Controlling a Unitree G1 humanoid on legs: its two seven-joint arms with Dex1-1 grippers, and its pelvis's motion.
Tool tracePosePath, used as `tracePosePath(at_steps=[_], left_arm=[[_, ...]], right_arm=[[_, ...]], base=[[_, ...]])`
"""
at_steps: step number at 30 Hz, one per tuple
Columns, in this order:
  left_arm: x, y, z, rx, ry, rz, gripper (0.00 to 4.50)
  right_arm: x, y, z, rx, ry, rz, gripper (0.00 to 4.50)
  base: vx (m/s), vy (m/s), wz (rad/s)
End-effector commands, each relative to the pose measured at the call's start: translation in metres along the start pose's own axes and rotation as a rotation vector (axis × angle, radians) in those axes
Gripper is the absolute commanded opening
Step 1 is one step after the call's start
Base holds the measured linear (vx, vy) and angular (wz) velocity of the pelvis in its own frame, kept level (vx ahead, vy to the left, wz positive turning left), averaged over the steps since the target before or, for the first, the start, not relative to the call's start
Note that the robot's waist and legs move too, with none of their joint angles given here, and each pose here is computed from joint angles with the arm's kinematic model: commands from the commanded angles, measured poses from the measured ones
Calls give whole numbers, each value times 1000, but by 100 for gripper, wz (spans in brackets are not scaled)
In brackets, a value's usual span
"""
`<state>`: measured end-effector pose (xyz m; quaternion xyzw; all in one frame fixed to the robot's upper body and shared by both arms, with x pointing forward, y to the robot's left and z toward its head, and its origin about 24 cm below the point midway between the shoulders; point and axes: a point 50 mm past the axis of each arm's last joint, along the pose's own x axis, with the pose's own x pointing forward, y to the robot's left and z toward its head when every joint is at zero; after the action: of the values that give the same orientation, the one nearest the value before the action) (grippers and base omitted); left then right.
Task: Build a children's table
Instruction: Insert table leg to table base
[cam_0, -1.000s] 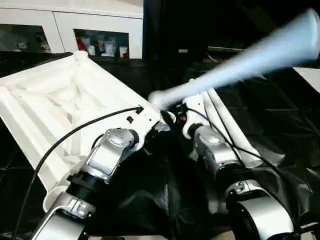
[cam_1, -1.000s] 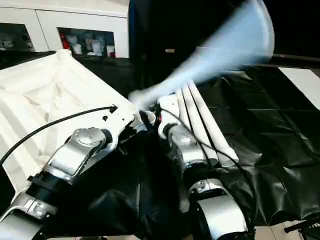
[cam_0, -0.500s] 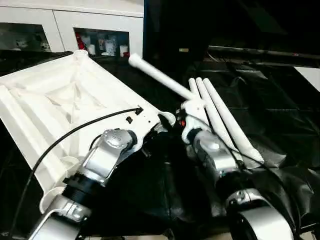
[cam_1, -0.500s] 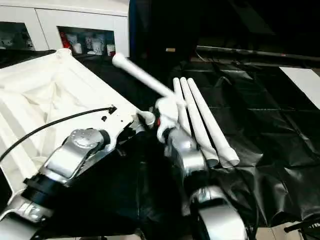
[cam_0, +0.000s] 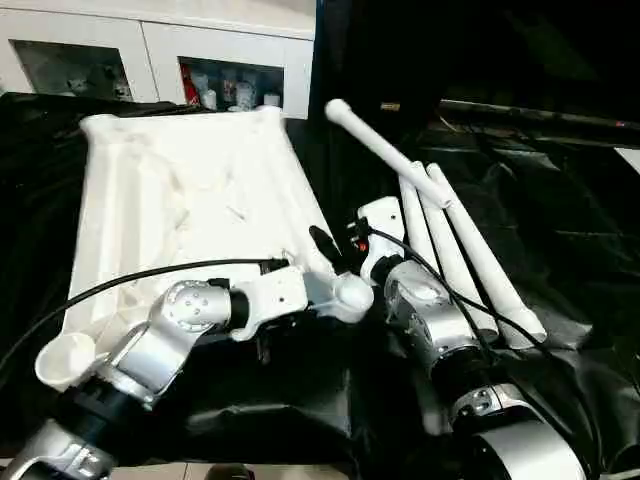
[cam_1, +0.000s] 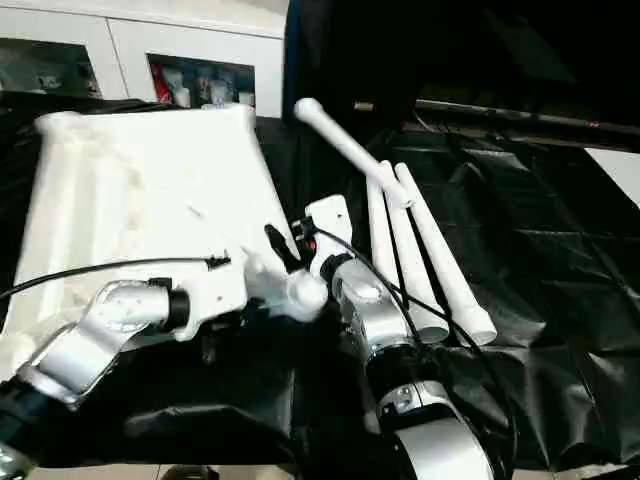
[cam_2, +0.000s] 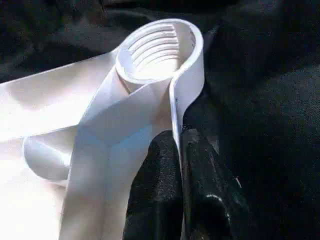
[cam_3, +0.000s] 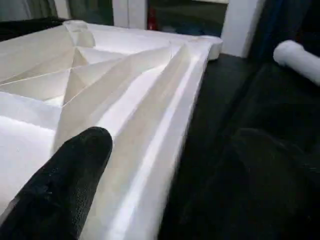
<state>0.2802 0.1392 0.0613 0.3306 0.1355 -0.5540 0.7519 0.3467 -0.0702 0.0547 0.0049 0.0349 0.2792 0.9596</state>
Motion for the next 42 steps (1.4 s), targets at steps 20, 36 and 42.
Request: tracePosePath(at_steps=[20, 36, 42], left_arm=[[-64, 12, -22, 16, -22, 44, 71], [-94, 29, 29, -40, -239, 237, 206], [-80, 53, 12, -288, -199, 677, 258]], right_arm=[[-4, -6, 5, -7, -4, 9, 450], [-9, -35, 22, -47, 42, -206, 450], [-15, -53, 30, -49, 65, -311, 450]], base=[[0, 0, 0], [0, 0, 0], [0, 0, 0]])
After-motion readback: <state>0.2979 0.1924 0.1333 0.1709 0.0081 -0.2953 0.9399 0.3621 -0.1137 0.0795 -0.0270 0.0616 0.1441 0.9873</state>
